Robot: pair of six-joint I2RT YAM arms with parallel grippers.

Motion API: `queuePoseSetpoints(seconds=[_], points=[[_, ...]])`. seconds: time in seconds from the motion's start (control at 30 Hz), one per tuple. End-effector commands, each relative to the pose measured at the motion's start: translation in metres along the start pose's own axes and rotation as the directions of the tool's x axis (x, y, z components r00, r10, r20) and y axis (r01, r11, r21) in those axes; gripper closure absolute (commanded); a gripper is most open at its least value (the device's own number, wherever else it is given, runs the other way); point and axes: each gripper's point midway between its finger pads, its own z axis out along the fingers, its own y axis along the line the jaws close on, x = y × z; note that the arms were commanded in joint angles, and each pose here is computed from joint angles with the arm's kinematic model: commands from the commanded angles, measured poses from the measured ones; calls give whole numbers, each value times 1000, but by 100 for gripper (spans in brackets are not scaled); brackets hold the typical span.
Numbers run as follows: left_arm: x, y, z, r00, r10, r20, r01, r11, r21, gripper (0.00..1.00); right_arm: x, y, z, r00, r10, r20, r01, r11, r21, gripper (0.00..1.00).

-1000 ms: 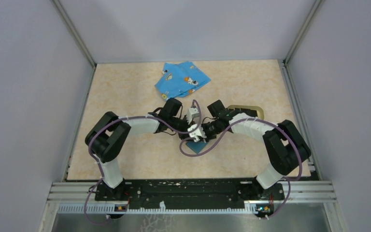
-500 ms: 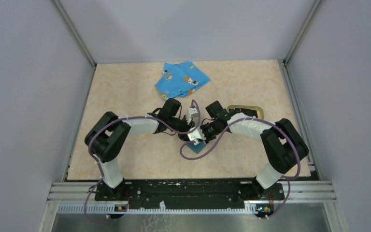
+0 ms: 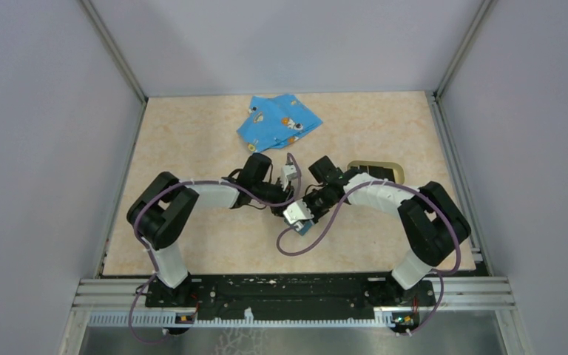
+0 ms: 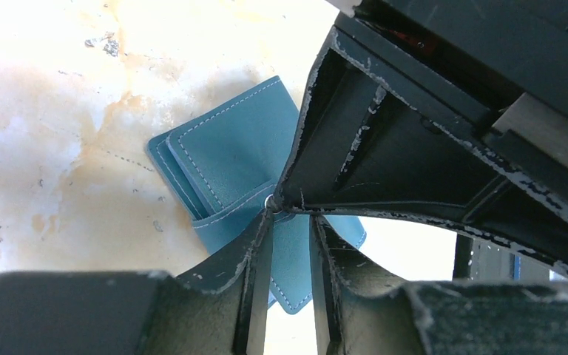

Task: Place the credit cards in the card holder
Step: Close the card holder at the center of the board.

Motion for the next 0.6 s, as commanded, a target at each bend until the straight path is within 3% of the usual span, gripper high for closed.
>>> queuePoseSetpoints(seconds=[0.0,0.57], points=[[46,-1,-9,984,-154,-89,153,988,-17,69,7,32,6,999,8,-39,-13,991,-131,100],[48,5,-10,969,-243,-53,242,970,-37,91,22,64,14,984,-90,-151,43,956,-291,100]])
